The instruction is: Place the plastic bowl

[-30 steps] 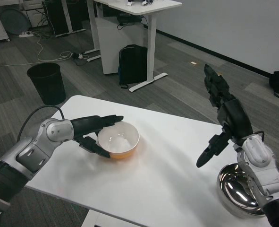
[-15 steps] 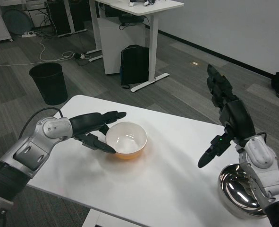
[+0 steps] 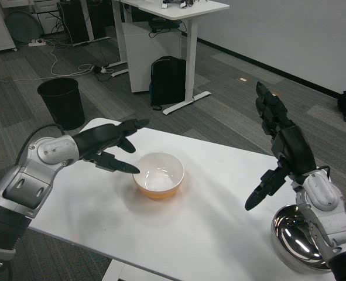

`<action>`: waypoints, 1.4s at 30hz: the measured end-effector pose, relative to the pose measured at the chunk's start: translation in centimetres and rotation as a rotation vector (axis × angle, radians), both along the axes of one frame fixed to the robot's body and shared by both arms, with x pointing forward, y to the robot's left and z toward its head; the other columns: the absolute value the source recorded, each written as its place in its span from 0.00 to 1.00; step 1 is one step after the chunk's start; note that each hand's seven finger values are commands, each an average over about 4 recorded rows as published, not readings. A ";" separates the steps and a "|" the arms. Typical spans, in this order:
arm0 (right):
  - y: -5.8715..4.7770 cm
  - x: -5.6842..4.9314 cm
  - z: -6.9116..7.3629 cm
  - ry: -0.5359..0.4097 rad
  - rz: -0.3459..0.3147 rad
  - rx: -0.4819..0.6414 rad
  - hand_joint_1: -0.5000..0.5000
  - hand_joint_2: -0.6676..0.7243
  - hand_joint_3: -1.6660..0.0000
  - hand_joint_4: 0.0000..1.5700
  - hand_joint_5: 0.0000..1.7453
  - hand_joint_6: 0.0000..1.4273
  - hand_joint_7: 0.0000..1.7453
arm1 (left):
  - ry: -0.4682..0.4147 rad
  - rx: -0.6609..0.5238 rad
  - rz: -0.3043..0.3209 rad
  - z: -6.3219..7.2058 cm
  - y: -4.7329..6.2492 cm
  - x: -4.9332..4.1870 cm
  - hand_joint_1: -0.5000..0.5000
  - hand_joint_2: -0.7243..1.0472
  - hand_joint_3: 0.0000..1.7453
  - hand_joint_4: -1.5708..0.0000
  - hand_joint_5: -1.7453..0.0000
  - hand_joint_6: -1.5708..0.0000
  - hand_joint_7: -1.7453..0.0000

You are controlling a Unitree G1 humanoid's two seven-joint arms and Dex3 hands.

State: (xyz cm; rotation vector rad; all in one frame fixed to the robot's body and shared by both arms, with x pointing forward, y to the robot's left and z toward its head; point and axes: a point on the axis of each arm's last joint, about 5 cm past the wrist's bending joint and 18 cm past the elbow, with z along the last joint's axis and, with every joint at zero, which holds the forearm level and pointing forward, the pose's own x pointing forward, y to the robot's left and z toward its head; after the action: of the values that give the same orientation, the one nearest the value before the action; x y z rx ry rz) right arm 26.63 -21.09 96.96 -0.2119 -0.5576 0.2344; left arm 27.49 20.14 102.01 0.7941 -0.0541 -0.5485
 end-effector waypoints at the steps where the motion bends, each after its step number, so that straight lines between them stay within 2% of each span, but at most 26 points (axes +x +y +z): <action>1: 0.0 0.0 0.0 -0.001 0.000 0.001 0.08 0.77 1.00 0.00 0.00 0.00 0.00 | -0.023 -0.016 0.011 0.4 0.3 -0.15 0.00 0.95 0.01 1.00 0.35 1.00 1.00; 5: 0.0 0.0 0.0 -0.011 0.003 0.005 0.07 0.77 1.00 0.00 0.00 0.00 0.00 | -0.095 -0.100 0.032 1.5 1.0 -0.64 0.00 0.95 0.00 1.00 0.35 1.00 1.00; 9: 0.0 -0.1 0.1 -0.022 0.006 0.015 0.06 0.77 1.00 0.00 0.00 0.00 0.00 | -0.163 -0.210 0.015 2.0 1.5 -1.05 0.00 0.99 0.00 1.00 0.40 1.00 1.00; 13: 0.0 -0.1 0.2 -0.042 0.007 0.027 0.06 0.77 1.00 0.00 0.00 0.00 0.00 | -0.298 -0.359 -0.026 3.0 2.0 -1.75 0.00 1.00 0.03 1.00 0.41 1.00 1.00; 16: 0.0 -0.1 0.2 -0.053 0.003 0.033 0.06 0.77 1.00 0.00 0.00 0.00 0.00 | -0.373 -0.455 -0.068 3.4 2.0 -2.06 0.00 1.00 0.01 1.00 0.37 1.00 1.00; 20: -0.1 -0.2 0.2 -0.064 -0.005 0.040 0.05 0.77 1.00 0.00 0.00 0.00 0.00 | -0.478 -0.566 -0.102 3.6 1.8 -2.27 0.00 1.00 0.00 1.00 0.41 1.00 1.00; 23: -0.1 -0.2 0.1 -0.070 -0.013 0.047 0.04 0.77 1.00 0.00 0.00 0.00 0.00 | -0.535 -0.695 -0.131 3.2 1.4 -2.12 0.00 1.00 0.01 1.00 0.41 1.00 1.00; 28: -0.1 -0.2 0.1 -0.091 -0.022 0.064 0.04 0.80 1.00 0.00 0.00 0.00 0.00 | -0.506 -0.814 -0.165 2.5 1.0 -1.73 0.00 0.96 0.00 1.00 0.44 1.00 1.00; 31: -0.1 -0.2 0.2 -0.110 -0.026 0.077 0.04 0.80 1.00 0.00 0.00 0.00 0.00 | -0.486 -0.861 -0.188 2.3 0.8 -1.61 0.00 0.95 0.00 1.00 0.43 1.00 1.00; 35: -0.2 -0.2 0.3 -0.133 -0.036 0.107 0.06 0.81 1.00 0.00 0.00 0.00 0.00 | -0.471 -0.883 -0.189 2.0 0.7 -1.48 0.00 0.95 0.00 1.00 0.47 1.00 1.00; 42: -0.2 -0.2 0.3 -0.135 -0.039 0.111 0.05 0.82 1.00 0.00 0.00 0.00 0.00 | -0.459 -0.886 -0.186 1.8 0.6 -1.40 0.00 1.00 0.01 1.00 0.47 1.00 1.00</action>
State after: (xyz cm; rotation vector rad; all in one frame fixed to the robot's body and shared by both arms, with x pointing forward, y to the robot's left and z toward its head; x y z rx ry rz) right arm 26.45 -21.30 97.27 -0.1311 -0.6980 0.1518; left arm 26.09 20.74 103.82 0.0278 -0.7497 -0.4429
